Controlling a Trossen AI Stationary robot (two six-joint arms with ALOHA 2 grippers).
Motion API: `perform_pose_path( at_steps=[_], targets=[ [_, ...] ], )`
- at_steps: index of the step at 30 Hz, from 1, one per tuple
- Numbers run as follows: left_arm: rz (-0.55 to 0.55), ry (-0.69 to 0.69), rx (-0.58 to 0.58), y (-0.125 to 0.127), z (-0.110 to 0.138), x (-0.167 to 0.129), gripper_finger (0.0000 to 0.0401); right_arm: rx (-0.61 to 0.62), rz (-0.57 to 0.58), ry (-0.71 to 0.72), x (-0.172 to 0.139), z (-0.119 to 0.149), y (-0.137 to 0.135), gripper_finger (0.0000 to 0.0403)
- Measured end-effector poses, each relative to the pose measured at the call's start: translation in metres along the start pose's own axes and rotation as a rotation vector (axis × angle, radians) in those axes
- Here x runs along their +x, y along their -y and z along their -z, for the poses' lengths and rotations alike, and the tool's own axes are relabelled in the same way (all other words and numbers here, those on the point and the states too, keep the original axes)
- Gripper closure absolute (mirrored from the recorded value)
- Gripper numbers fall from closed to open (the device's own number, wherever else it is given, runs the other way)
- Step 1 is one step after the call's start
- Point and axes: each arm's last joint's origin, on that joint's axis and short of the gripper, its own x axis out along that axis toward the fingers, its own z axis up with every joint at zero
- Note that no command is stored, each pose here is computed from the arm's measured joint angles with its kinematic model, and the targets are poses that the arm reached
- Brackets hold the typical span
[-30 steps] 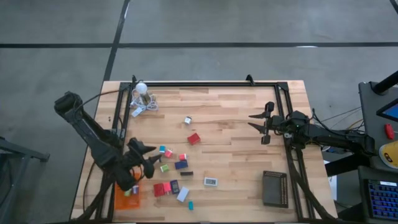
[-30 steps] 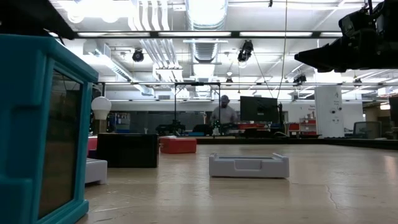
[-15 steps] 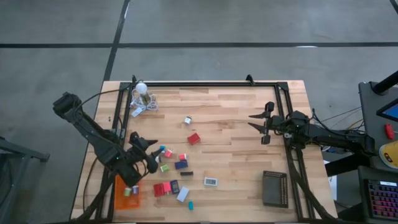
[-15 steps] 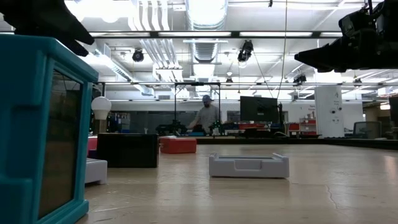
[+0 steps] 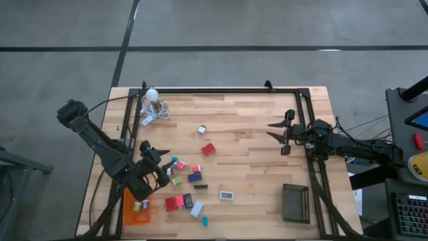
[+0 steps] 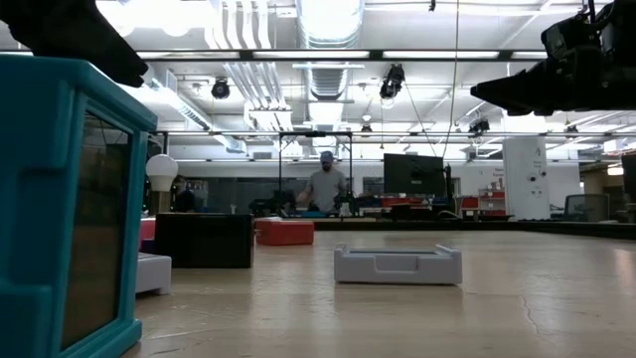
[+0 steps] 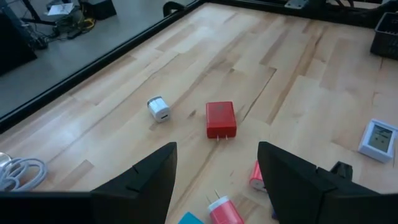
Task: Pick & Place Office items
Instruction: Put the bottom white charger adapter into the orange bin
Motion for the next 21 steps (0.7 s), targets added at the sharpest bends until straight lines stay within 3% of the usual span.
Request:
perform_pose_path(
  at_steps=[6,10,19,21],
  targets=[
    [-0.015,0.038,-0.033,0.0,-0.001,0.0,0.0171,0.0,0.0,0.0,0.0,0.0,0.0,0.0264],
    [0.009,-0.014,-0.057,0.001,-0.001,0.0,0.0172,0.0,0.0,0.0,0.0,0.0,0.0,0.0264],
    [0.192,-0.319,0.245,0.0,-0.024,-0.001,0.0172,0.0,0.0,0.0,0.0,0.0,0.0,0.0264],
    [0.206,-0.415,0.255,-0.004,-0.024,-0.001,0.0172,0.0,0.0,0.0,0.0,0.0,0.0,0.0264]
  ],
)
